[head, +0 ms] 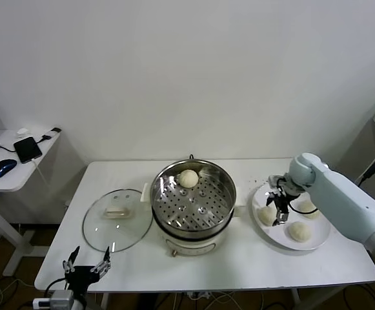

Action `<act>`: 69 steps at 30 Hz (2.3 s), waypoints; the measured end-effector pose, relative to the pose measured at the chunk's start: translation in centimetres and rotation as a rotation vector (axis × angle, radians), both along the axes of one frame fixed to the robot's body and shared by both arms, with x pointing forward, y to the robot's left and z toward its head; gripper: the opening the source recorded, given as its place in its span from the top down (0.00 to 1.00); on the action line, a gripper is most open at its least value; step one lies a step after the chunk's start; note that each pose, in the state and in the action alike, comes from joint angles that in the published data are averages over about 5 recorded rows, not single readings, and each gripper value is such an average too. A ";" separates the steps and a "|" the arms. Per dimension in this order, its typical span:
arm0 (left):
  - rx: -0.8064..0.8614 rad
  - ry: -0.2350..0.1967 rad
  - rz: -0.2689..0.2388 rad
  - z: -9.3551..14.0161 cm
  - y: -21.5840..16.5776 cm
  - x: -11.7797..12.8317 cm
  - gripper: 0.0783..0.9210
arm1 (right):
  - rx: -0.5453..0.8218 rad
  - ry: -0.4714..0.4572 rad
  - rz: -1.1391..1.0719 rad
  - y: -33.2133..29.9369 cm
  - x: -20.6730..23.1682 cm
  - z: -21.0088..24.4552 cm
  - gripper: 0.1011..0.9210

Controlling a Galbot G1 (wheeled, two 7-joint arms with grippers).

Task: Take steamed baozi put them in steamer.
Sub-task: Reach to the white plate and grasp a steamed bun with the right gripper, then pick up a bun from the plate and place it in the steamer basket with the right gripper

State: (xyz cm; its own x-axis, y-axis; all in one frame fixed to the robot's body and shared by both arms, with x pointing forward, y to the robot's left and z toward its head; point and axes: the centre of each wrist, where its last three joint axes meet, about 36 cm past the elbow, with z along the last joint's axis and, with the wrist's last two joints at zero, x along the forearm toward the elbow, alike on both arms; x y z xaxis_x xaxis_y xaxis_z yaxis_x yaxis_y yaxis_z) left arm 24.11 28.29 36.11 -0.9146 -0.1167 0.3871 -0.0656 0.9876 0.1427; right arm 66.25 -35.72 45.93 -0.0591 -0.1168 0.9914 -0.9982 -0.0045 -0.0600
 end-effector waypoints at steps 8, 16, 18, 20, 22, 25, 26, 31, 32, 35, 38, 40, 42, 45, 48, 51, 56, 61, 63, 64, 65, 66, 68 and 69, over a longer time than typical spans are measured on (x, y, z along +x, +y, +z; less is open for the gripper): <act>0.004 0.002 0.002 -0.1 0.1 0.0 0.12 | -0.001 0.004 0.000 0.1 0.1 -0.2 0.12; 0.006 0.002 0.001 -0.1 0.0 0.1 0.12 | -0.001 0.012 -0.005 0.0 0.0 -0.5 0.28; 0.006 0.002 0.000 -0.1 0.0 0.1 0.12 | 0.000 0.011 -0.007 -0.1 0.0 -0.5 0.35; 0.006 0.002 0.000 -0.2 -0.1 0.1 0.12 | 0.000 0.010 -0.009 -0.2 0.0 -0.3 0.41; 0.005 0.002 -0.001 -0.2 -0.1 0.1 0.12 | 0.000 0.007 -0.013 -0.3 0.0 -0.1 0.44; 0.004 0.003 -0.003 -0.2 -0.2 0.1 0.12 | 0.001 0.001 -0.018 -0.6 0.1 0.6 0.46; 0.004 0.002 -0.004 -0.2 -0.2 0.2 0.12 | 0.001 -0.002 -0.019 -0.7 0.2 0.9 0.46; 0.002 -0.004 -0.008 -0.2 -0.5 0.5 0.12 | 0.005 -0.024 -0.022 -1.0 0.7 4.0 0.46; 0.002 -0.005 -0.009 -0.2 -0.5 0.6 0.12 | 0.007 -0.031 -0.022 -1.1 0.8 4.9 0.46; 0.002 -0.009 -0.008 -0.1 -0.5 0.8 0.12 | 0.016 -0.050 -0.013 -0.9 1.2 7.9 0.46; 0.004 -0.017 -0.007 0.0 -0.4 1.1 0.12 | 0.032 -0.071 0.009 0.3 1.6 11.5 0.46; 0.004 -0.025 -0.007 0.2 -0.4 1.3 0.12 | 0.047 -0.084 0.028 1.5 1.7 13.9 0.46; 0.005 -0.034 -0.007 0.3 -0.4 1.5 0.12 | 0.064 -0.095 0.047 2.8 1.8 16.4 0.46; 0.007 -0.045 -0.008 0.6 -0.4 1.6 0.12 | 0.093 -0.105 0.074 5.2 1.8 19.9 0.46; 0.008 -0.056 -0.007 0.9 -0.4 1.7 0.12 | 0.120 -0.109 0.098 8.0 1.8 23.1 0.46; 0.008 -0.066 -0.005 1.1 -0.3 1.7 0.12 | 0.140 -0.105 0.121 11.1 1.8 25.4 0.46; 0.007 -0.077 -0.001 1.5 -0.2 1.7 0.12 | 0.151 -0.090 0.159 16.8 1.8 27.2 0.46; 0.005 -0.084 -0.005 1.8 -0.4 1.7 0.12 | 0.130 -0.065 0.186 22.7 2.2 26.0 0.46; 0.003 -0.088 -0.006 1.9 -0.4 1.8 0.12 | 0.120 -0.056 0.191 24.8 2.3 25.2 0.46; 0.002 -0.090 -0.007 1.9 -0.4 1.9 0.12 | 0.115 -0.052 0.193 25.7 2.3 24.8 0.46; 0.000 -0.092 -0.007 1.9 -0.4 1.9 0.12 | 0.110 -0.047 0.194 26.7 2.4 24.3 0.46; -0.002 -0.093 -0.007 2.0 -0.5 2.0 0.12 | 0.105 -0.042 0.194 27.5 2.4 23.7 0.46; -0.006 -0.096 -0.008 2.0 -0.5 2.1 0.12 | 0.095 -0.034 0.193 29.2 2.5 22.5 0.46; -0.008 -0.097 -0.008 2.0 -0.5 2.1 0.12 | 0.091 -0.031 0.192 30.0 2.5 21.9 0.46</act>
State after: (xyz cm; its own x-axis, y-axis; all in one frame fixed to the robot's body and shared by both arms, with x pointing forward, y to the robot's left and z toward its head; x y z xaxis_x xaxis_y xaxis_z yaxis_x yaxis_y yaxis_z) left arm 26.24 27.83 38.15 -0.9488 -0.1067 0.2973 -0.0712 0.9893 0.1277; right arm 68.72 -5.69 67.86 -0.0569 -0.2179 0.9743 -0.9772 -0.1878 -0.0991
